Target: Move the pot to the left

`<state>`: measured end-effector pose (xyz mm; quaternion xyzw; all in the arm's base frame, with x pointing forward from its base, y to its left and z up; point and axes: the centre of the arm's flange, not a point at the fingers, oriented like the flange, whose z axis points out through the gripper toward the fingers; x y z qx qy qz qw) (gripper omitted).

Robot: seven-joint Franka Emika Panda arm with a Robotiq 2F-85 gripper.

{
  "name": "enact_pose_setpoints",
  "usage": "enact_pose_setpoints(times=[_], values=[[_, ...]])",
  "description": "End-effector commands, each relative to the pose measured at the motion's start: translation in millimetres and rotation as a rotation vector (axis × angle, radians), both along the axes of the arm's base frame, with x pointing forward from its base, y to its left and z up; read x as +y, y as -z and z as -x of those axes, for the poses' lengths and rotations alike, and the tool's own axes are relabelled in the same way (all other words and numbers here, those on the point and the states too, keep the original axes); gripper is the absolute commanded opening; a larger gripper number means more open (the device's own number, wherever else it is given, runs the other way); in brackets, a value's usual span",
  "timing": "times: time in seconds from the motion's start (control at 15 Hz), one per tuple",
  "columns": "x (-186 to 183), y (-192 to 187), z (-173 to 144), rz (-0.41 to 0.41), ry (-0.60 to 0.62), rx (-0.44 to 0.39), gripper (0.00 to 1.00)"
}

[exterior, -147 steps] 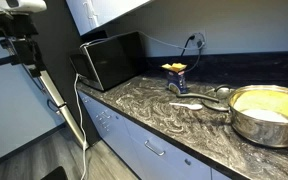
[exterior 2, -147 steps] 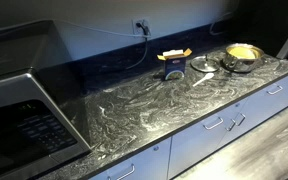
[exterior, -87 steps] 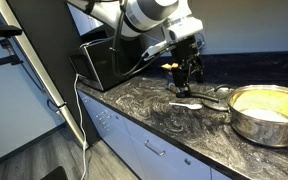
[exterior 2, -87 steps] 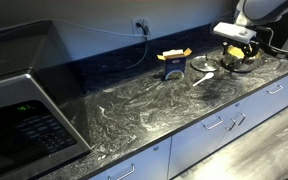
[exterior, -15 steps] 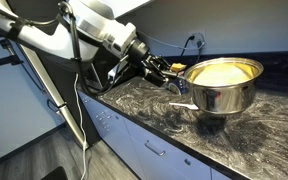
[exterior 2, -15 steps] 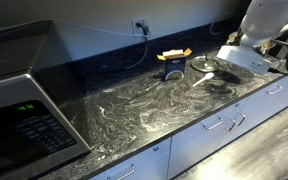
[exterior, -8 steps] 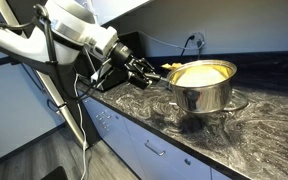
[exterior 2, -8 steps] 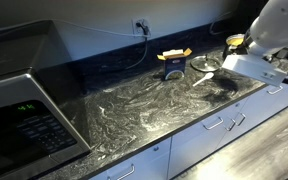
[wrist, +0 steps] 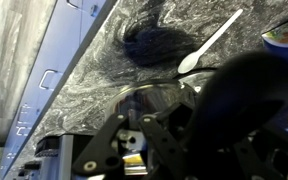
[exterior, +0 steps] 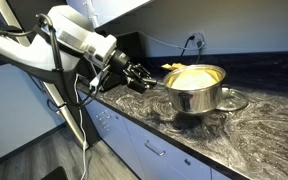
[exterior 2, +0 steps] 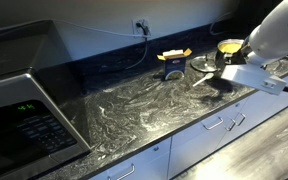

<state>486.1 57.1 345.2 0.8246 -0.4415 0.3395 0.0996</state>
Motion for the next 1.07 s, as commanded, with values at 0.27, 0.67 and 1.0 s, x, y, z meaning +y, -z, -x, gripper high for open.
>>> enact_pose_setpoints(times=[0.27,0.67,1.0], values=[[32.9,-36.8,38.2,0.034,-0.231,-0.061,0.02],[69.1,-39.4,68.4,0.056,-0.514,-0.022,0.02],[98.7,-35.1,86.3,0.057,-0.764,0.011,0.02]])
